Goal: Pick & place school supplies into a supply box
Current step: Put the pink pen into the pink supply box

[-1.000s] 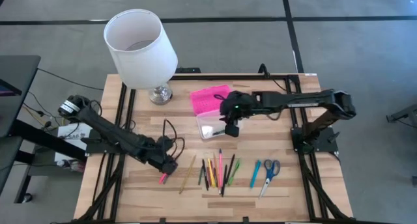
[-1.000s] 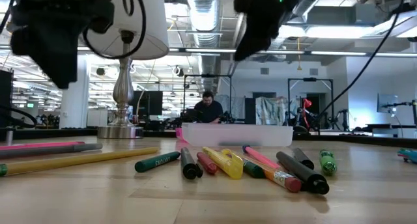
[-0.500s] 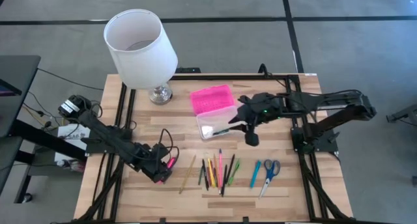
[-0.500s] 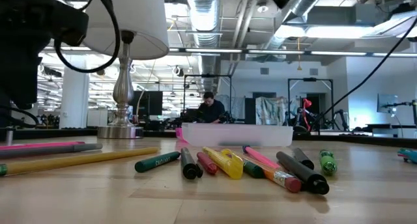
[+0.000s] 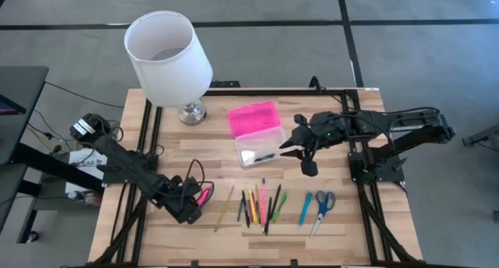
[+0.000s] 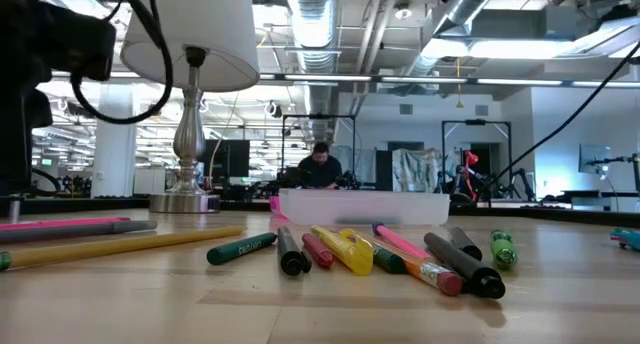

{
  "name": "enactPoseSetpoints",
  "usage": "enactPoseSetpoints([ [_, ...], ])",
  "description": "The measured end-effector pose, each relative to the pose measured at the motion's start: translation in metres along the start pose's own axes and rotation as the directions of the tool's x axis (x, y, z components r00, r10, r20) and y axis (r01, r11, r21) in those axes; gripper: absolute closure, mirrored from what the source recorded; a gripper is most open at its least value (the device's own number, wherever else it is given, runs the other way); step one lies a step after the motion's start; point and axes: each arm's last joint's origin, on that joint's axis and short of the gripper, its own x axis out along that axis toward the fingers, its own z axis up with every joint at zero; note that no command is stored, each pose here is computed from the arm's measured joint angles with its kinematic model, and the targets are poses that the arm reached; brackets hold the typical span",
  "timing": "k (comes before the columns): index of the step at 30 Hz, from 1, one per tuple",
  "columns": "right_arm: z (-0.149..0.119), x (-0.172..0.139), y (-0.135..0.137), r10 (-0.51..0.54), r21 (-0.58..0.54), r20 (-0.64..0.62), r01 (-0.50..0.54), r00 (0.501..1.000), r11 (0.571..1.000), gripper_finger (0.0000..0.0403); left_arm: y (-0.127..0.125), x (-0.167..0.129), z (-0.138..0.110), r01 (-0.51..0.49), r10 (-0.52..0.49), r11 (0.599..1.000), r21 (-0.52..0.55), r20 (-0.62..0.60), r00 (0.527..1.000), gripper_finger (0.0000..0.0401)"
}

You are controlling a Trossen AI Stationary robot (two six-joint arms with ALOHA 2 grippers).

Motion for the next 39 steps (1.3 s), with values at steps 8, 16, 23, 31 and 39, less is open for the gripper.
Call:
enactPoseSetpoints([
  [8, -0.001, 0.001, 0.000, 0.000, -0.001, -0.008, 0.000, 1.000, 1.000, 0.0306, 0.001, 0.002, 0.000, 0.004, -0.007, 0.998, 0.061, 0.050, 0.999, 0.0255],
  [16, -0.001, 0.001, 0.000, 0.001, -0.002, -0.009, -0.001, 1.000, 1.000, 0.0306, 0.010, 0.015, -0.007, 0.046, -0.047, 0.995, 0.091, 0.007, 0.999, 0.0255],
  [23, -0.001, 0.001, 0.000, 0.000, -0.001, -0.009, 0.000, 1.000, 1.000, 0.0306, 0.013, 0.019, -0.009, 0.064, -0.066, 0.992, 0.104, 0.012, 0.998, 0.0255],
  [31, -0.001, 0.001, -0.001, -0.015, 0.001, -0.009, 0.015, 1.000, 1.000, 0.0306, 0.015, 0.022, -0.010, 0.078, -0.082, 0.990, 0.117, 0.024, 0.996, 0.0255],
  [39, -0.001, 0.001, -0.001, -0.028, 0.001, -0.009, 0.028, 1.000, 1.000, 0.0306, 0.014, 0.022, -0.009, 0.078, -0.087, 0.978, 0.191, 0.036, 0.996, 0.0255],
])
